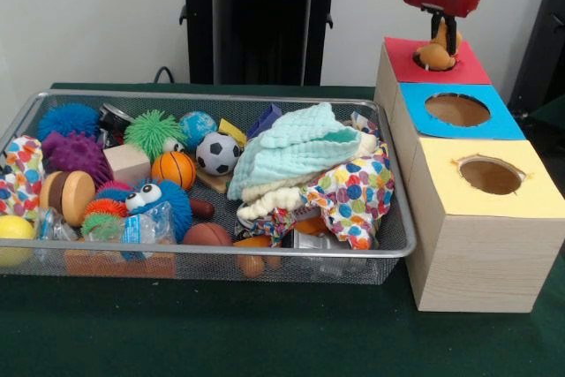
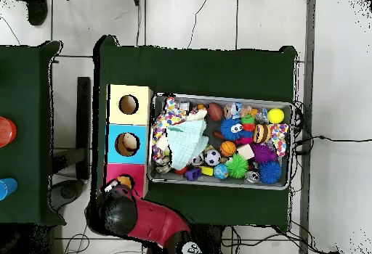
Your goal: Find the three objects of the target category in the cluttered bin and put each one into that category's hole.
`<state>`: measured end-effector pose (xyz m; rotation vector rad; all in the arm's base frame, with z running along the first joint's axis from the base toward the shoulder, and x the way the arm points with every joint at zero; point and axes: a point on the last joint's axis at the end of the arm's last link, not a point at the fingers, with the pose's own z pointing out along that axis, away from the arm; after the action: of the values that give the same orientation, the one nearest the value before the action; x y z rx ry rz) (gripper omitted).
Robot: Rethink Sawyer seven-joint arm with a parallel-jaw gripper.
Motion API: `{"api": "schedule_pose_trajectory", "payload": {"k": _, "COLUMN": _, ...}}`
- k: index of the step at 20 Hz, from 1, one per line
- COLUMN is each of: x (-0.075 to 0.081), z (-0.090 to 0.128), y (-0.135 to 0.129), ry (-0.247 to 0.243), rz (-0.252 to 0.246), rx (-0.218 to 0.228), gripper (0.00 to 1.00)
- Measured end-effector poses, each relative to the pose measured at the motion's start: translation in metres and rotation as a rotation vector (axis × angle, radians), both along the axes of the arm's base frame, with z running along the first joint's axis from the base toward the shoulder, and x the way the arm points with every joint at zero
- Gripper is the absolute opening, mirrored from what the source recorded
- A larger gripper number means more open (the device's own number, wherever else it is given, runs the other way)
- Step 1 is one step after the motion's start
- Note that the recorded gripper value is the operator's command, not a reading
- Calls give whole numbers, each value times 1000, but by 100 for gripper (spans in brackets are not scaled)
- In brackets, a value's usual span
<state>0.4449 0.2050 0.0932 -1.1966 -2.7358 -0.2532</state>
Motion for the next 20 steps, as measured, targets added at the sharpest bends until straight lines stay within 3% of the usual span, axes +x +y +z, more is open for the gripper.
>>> {"api": "schedule_pose_trajectory", "payload": {"k": 4, "x": 10, "z": -2, "y": -6, "ry": -20, "rz": 0, "rx": -21, "gripper": 0}}
{"api": "schedule_pose_trajectory", "payload": {"k": 16, "x": 14, "z": 1, "y": -15, "ry": 30, "rz": 27, "rx": -19, "gripper": 0}}
{"api": "schedule_pose_trajectory", "payload": {"k": 17, "x": 14, "z": 2, "y": -16, "ry": 32, "rz": 31, "rx": -19, "gripper": 100}}
{"api": "schedule_pose_trajectory", "payload": {"k": 20, "x": 18, "z": 3, "y": -19, "ry": 22, "rz": 36, "rx": -26, "gripper": 100}}
